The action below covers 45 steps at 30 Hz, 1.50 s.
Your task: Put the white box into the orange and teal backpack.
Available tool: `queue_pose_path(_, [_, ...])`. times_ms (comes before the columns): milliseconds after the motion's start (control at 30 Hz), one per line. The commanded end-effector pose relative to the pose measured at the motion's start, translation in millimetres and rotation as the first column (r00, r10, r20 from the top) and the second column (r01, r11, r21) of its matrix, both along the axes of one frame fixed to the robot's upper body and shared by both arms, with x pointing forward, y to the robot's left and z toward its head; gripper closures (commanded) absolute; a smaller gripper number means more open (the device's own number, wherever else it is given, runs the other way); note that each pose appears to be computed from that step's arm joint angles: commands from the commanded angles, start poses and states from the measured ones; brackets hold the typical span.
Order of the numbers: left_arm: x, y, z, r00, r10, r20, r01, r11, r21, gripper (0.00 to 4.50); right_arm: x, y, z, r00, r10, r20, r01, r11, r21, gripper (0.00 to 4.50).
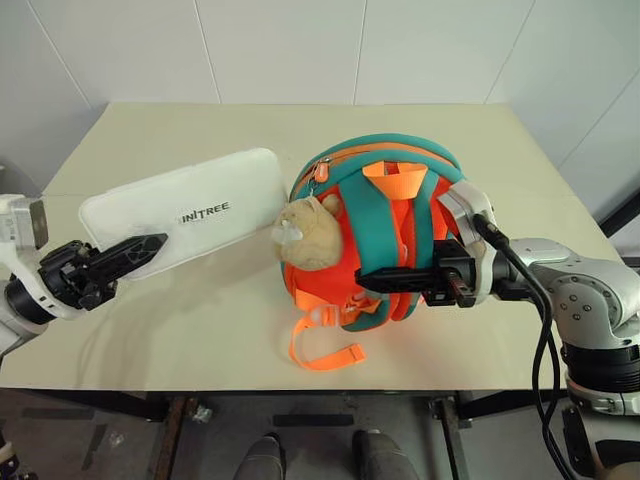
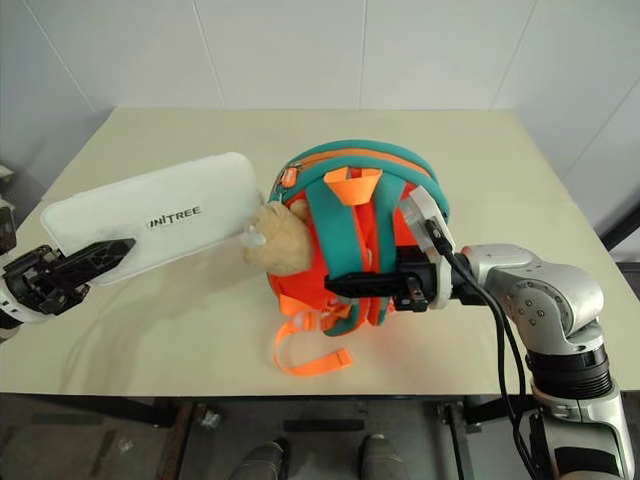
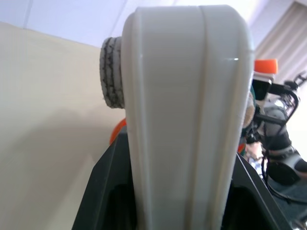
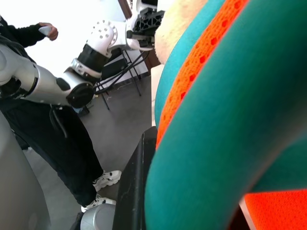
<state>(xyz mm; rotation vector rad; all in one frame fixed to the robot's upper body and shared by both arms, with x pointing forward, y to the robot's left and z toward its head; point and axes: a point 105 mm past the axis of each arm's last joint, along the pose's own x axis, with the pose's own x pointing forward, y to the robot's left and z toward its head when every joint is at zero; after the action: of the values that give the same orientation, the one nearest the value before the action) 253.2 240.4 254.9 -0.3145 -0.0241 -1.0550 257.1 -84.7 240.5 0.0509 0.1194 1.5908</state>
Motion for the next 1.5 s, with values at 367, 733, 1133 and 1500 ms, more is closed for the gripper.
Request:
queue_pose_path(367, [32.6, -24.3, 12.1, 0.96, -0.223, 0.169, 0.125, 0.882, 0.454, 3.16, -3.6, -1.0, 2.7, 0.998, 0.021, 0.057, -0.021, 1.0, -0.014, 4.48])
queue_pose_path(733, [60.1, -83.8, 36.4, 0.888, -0.366, 0.278, 0.159, 0.812, 0.562, 3.16, -3.7, 2.0, -0.2, 0.998, 0.021, 0.056, -0.021, 1.0, -0.01, 4.48])
queue_pose_path(1133, [95.2, -177.5, 10.3, 0.874, -0.434, 0.22, 0.281, 0.819, 0.501, 3.16, -1.7, 8.2, 0.6, 0.997, 0.008, 0.071, -0.008, 1.0, 0.005, 4.48])
queue_pose_path(1500, [84.2, -168.9, 2.7, 0.878, -0.429, 0.212, 0.292, 0.832, 0.472, 0.79, -4.4, 7.2, -1.4, 0.997, -0.03, 0.069, 0.029, 0.999, 0.015, 4.5])
